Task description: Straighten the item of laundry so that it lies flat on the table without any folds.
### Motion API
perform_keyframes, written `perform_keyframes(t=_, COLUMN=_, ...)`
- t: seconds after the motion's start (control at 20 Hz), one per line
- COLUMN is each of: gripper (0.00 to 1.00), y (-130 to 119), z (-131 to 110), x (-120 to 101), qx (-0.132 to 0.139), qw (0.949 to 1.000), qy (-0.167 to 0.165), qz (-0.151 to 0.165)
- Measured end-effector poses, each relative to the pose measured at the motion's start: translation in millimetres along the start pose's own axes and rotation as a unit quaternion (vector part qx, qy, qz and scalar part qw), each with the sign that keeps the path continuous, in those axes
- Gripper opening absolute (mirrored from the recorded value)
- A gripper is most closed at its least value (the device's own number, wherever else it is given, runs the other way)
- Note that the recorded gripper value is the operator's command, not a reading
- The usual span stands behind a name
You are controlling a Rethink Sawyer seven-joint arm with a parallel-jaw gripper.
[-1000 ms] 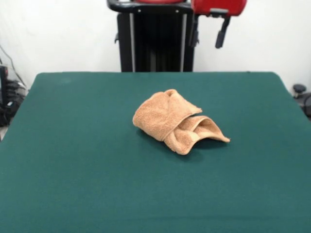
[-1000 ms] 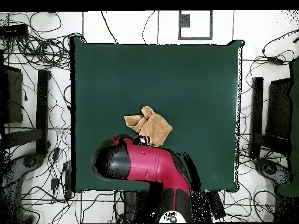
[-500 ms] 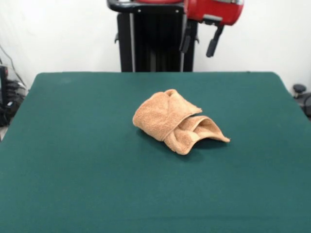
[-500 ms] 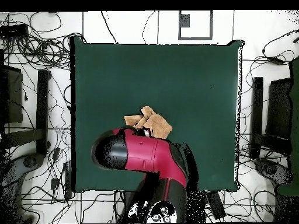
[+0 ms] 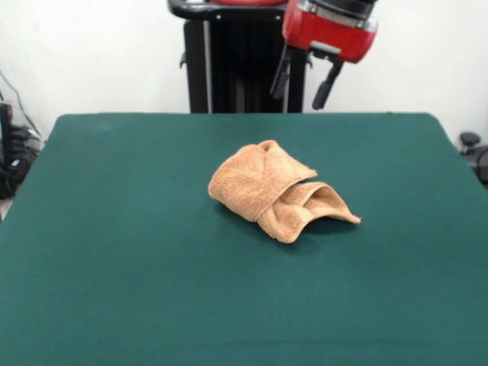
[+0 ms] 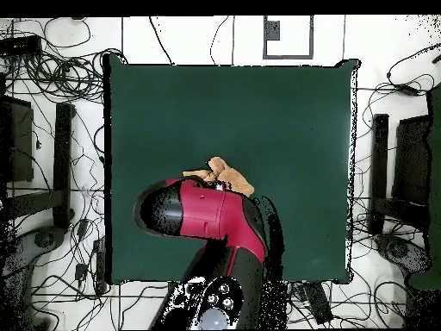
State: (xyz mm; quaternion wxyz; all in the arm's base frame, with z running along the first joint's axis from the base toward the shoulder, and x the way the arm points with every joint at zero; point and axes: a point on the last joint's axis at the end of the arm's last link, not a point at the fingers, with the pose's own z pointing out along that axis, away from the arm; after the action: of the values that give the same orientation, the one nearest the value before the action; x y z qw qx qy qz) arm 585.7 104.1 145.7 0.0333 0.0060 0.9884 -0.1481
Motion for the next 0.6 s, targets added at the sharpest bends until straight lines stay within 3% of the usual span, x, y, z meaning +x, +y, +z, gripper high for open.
perform_keyframes(t=0.6, gripper=1.00, y=-13.1, z=-6.3, x=17.2, qx=0.053, qw=0.9983, qy=0.013, qz=0.023)
